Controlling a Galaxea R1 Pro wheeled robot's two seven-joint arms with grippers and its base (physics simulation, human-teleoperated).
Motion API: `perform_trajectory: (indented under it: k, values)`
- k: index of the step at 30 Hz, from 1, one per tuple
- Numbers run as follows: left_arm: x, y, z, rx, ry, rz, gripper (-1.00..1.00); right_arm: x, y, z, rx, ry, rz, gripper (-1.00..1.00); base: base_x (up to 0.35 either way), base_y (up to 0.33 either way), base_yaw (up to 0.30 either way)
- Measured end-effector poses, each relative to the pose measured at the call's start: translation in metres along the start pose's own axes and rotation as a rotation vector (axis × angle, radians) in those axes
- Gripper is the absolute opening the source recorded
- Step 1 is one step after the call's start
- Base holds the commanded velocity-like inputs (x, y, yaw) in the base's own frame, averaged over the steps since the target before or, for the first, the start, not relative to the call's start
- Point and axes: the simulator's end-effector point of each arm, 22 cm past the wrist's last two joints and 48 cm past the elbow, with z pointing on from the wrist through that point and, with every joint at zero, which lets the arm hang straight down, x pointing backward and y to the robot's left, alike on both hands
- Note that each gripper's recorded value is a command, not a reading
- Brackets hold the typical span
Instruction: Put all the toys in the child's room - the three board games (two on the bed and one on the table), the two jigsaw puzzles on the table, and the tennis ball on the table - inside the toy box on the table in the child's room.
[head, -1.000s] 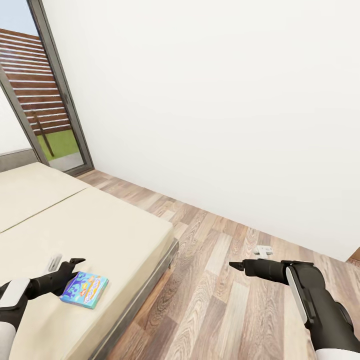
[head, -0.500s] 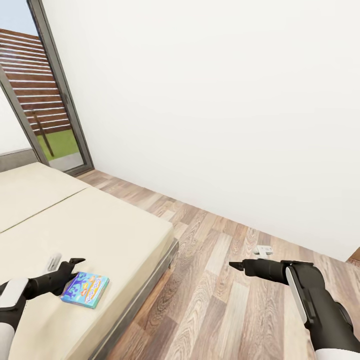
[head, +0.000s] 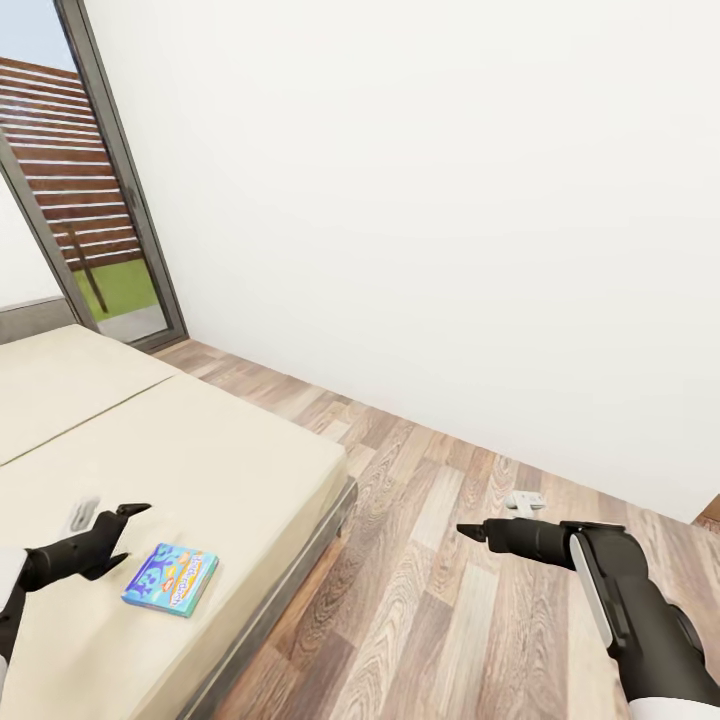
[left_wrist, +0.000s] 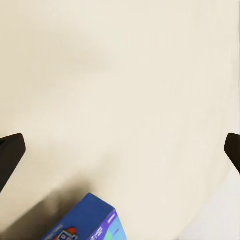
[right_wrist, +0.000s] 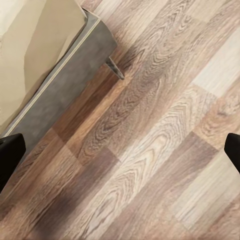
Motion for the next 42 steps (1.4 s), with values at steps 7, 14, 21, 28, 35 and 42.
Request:
perform_trajectory:
  k: [7,14,21,28,35,42]
  values:
    - [-0.018,0.004,-0.011,-0.013,-0.030,0.008,1.00,0.000,0.000,0.000,0.000,0.001,0.000,1.00,0.000,0.000,0.000]
    - [-0.024,0.009,-0.015,-0.036,-0.039,0.008,1.00,0.000,0.000,0.001,0.001,-0.001,-0.002,1.00,0.000,0.000,0.000]
    - [-0.018,0.014,-0.015,-0.057,-0.014,0.009,1.00,-0.001,0.000,0.000,0.001,-0.005,-0.005,1.00,0.000,0.000,0.000]
    - [-0.007,0.021,-0.014,-0.098,0.031,0.012,1.00,-0.001,0.000,0.001,0.000,-0.007,-0.007,1.00,0.000,0.000,0.000]
    - [0.001,0.026,-0.012,-0.121,0.051,0.011,1.00,-0.001,0.000,0.000,0.000,-0.008,-0.007,1.00,0.000,0.000,0.000]
    - [0.012,0.028,-0.007,-0.135,0.070,0.004,1.00,-0.001,0.000,0.000,0.001,-0.008,-0.008,1.00,0.000,0.000,0.000]
